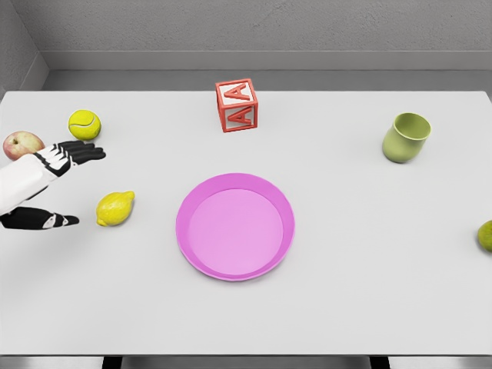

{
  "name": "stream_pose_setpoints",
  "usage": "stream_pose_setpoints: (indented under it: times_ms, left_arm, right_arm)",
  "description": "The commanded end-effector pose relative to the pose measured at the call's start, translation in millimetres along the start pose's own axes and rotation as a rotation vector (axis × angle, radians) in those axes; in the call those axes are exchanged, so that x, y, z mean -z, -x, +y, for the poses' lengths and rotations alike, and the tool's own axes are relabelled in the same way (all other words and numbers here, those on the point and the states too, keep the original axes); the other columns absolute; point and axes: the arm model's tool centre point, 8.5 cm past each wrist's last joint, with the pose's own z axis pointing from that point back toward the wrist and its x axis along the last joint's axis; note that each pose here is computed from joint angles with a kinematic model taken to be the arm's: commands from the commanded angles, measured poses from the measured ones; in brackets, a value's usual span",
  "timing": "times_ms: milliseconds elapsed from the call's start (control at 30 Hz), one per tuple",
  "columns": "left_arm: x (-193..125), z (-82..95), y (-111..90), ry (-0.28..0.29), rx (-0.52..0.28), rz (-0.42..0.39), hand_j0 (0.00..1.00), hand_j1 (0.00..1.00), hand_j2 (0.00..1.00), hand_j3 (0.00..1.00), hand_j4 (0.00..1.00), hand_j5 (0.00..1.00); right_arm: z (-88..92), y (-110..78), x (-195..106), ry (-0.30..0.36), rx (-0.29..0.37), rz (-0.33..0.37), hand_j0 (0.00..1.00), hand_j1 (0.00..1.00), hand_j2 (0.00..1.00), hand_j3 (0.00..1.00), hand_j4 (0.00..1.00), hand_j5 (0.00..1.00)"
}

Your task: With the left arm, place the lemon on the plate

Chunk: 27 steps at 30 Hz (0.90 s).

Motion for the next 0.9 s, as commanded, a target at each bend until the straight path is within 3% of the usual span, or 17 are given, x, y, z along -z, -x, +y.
stream_pose_setpoints:
  times_ms: [0,167,267,467,567,633,733,800,867]
  left_arm:
    - [0.2,0.3,-0.3,-0.003,-0.005,-0.001,1.00,1.00,1.00,1.00,1.00,1.00]
    - [-1.6,-0.3,2.0,-0.001,-0.004,0.008,1.00,1.00,1.00,1.00,1.00,1.00]
    - [-10.3,-12.3,8.4,0.037,-0.022,0.042,1.00,1.00,1.00,1.00,1.00,1.00]
    - [-9.8,7.5,11.9,0.056,0.044,0.050,1.00,1.00,1.00,1.00,1.00,1.00]
    - [-10.0,2.7,11.8,0.102,0.042,0.050,1.00,1.00,1.00,1.00,1.00,1.00]
    - [-12.0,2.9,13.3,0.166,0.091,0.058,1.00,1.00,1.00,1.00,1.00,1.00]
    - [-12.6,3.6,14.1,0.194,0.118,0.062,1.00,1.00,1.00,1.00,1.00,1.00]
    - [-3.1,6.0,16.6,0.221,0.176,0.054,1.00,1.00,1.00,1.00,1.00,1.00]
    - [28.5,-7.3,18.7,0.256,0.180,-0.002,1.00,1.00,1.00,1.00,1.00,1.00]
  right_arm:
    - [0.7,0.3,-0.1,-0.003,0.006,0.001,1.00,1.00,1.00,1.00,1.00,1.00]
    - [0.0,0.9,0.0,-0.001,-0.001,0.001,1.00,1.00,1.00,1.00,1.00,1.00]
    - [-0.1,1.0,0.0,-0.001,-0.003,0.002,1.00,1.00,1.00,1.00,1.00,1.00]
    - [0.0,1.5,-0.1,-0.001,-0.003,0.003,1.00,1.00,1.00,1.00,1.00,1.00]
    - [-0.1,1.0,0.0,-0.001,-0.003,0.002,1.00,1.00,1.00,1.00,1.00,1.00]
    - [0.0,1.4,-0.1,-0.001,-0.003,0.003,1.00,1.00,1.00,1.00,1.00,1.00]
    - [0.0,1.4,-0.1,-0.001,-0.003,0.003,1.00,1.00,1.00,1.00,1.00,1.00]
    - [-0.1,1.0,0.0,-0.001,-0.003,0.002,1.00,1.00,1.00,1.00,1.00,1.00]
    - [0.0,1.4,-0.1,-0.001,-0.003,0.003,1.00,1.00,1.00,1.00,1.00,1.00]
